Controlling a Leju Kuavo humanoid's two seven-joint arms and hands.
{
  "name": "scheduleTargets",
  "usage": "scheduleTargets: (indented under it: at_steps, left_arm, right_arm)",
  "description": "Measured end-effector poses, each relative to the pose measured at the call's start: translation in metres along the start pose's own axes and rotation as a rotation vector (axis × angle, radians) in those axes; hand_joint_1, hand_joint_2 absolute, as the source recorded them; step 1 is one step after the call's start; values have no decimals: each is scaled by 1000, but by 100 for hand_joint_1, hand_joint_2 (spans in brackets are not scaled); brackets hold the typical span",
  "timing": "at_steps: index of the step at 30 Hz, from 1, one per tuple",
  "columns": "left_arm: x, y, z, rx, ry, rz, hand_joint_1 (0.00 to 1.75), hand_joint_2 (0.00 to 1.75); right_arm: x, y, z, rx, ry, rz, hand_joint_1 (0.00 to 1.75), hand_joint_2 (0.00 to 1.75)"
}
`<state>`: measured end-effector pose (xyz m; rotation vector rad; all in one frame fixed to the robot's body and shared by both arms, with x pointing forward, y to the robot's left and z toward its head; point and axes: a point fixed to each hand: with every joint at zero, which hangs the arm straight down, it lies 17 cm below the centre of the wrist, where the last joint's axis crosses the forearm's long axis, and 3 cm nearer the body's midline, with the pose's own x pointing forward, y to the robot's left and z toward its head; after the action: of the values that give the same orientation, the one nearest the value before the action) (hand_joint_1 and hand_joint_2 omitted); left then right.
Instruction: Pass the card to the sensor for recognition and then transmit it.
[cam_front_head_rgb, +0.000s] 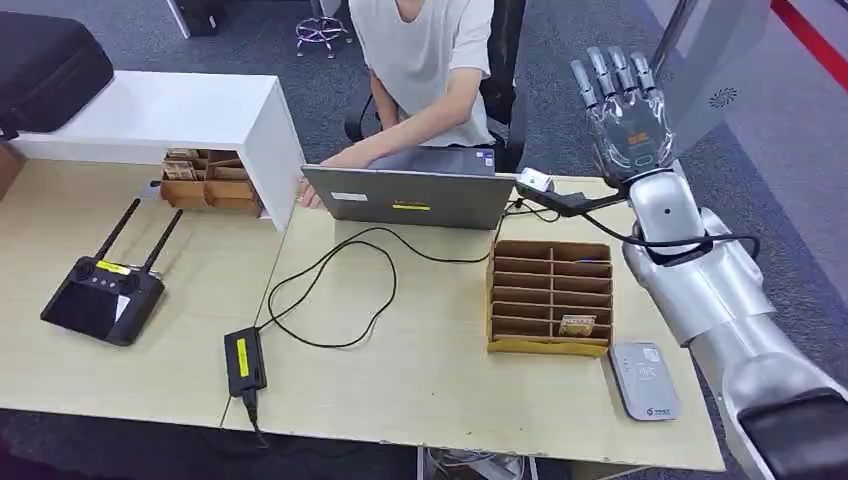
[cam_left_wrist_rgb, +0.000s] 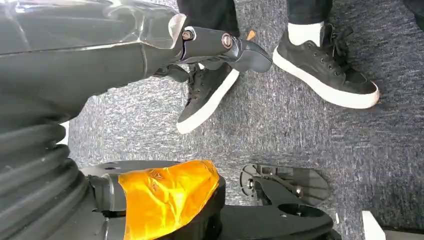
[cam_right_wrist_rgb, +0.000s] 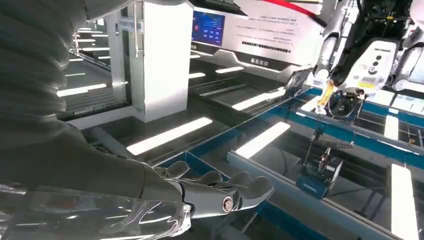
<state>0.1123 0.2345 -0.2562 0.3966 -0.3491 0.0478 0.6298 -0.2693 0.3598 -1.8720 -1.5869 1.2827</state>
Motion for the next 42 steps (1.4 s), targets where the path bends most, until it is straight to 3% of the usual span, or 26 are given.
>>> scheduleTargets:
  at_steps: [8, 13, 17, 18, 19, 22, 24, 28, 33, 42]
  left_arm:
    - [0, 0, 0, 1, 2, 6, 0, 175]
    - [-2, 1, 0, 5, 6, 17, 0, 175]
    - [-4, 8, -3, 21, 14, 44, 0, 175]
    - [-5, 9, -3, 25, 19, 51, 0, 175]
    - [-6, 11, -4, 29, 25, 60, 0, 175]
    - [-13, 13, -3, 36, 47, 78, 0, 175]
    - [-23, 14, -2, 39, 63, 81, 0, 175]
    - [-23, 15, -2, 41, 63, 87, 0, 175]
    - [-22, 15, -2, 42, 62, 89, 0, 175]
    - [-22, 15, -2, 42, 62, 89, 0, 175]
  right_arm:
    - [-19, 5, 1, 14, 30, 27, 0, 175]
    - [-98, 13, 4, 58, 120, 103, 0, 175]
    - [-187, 22, 20, 130, 243, 156, 0, 175]
    - [-217, 31, 34, 187, 309, 186, 0, 175]
    - [-263, 49, 66, 289, 422, 232, 0, 175]
    - [-389, 75, 199, 446, 644, 312, 0, 175]
    - [-424, 79, 260, 488, 688, 365, 0, 175]
    - [-468, 78, 341, 613, 756, 470, 0, 175]
    - [-495, 66, 386, 682, 800, 534, 0, 175]
    - [-512, 56, 407, 714, 817, 574, 0, 175]
